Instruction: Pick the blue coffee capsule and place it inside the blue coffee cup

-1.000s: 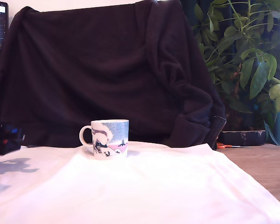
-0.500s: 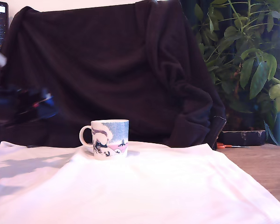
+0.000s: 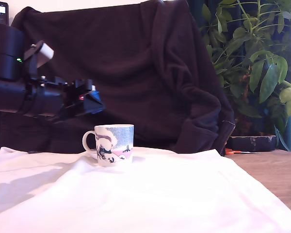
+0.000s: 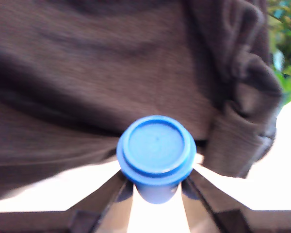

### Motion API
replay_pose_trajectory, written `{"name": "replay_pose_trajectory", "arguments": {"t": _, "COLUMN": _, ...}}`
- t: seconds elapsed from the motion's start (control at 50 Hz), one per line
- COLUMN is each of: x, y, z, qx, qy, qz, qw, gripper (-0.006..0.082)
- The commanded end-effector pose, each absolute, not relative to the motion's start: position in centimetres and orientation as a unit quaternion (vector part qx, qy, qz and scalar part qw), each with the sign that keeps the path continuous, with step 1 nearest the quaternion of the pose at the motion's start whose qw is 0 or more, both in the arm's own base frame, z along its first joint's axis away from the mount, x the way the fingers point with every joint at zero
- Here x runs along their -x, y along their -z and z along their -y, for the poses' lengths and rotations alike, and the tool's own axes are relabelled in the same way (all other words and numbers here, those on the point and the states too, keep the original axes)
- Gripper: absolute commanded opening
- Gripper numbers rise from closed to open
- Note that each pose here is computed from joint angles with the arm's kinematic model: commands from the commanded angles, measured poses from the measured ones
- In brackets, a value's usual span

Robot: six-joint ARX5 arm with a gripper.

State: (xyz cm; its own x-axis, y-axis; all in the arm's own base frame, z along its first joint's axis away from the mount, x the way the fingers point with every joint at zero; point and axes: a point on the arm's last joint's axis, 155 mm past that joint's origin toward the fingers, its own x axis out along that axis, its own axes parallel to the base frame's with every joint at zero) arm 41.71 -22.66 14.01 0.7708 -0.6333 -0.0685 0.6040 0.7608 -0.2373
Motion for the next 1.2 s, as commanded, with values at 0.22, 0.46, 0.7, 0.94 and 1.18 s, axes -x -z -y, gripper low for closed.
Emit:
{"name": "replay_pose_trajectory", "arguments": {"t": 0.22, "x": -40.9, "y": -12.4, "z": 24.2, "qx": 0.093, "qy": 0.344, "qz": -0.104, "qw": 0.929, "gripper": 0.0128}}
{"name": "replay_pose_trajectory", "arguments": {"t": 0.46, "x": -41.0, "y": -11.5, "z": 23.9, "qx": 0.088, "qy": 0.331, "qz": -0.120, "qw": 0.932, "gripper": 0.0130}}
{"name": "replay_pose_trajectory", "arguments": {"t": 0.7, "x": -41.1, "y": -10.6, "z": 23.7, "qx": 0.086, "qy": 0.325, "qz": -0.139, "qw": 0.932, "gripper": 0.0360}}
{"name": "replay_pose_trajectory", "arguments": {"t": 0.94, "x": -41.3, "y": -11.2, "z": 24.1, "qx": 0.087, "qy": 0.331, "qz": -0.132, "qw": 0.930, "gripper": 0.0489}}
{"name": "replay_pose_trajectory", "arguments": {"t": 1.18, "x": -41.7, "y": -12.2, "z": 24.1, "qx": 0.089, "qy": 0.333, "qz": -0.116, "qw": 0.932, "gripper": 0.0270}}
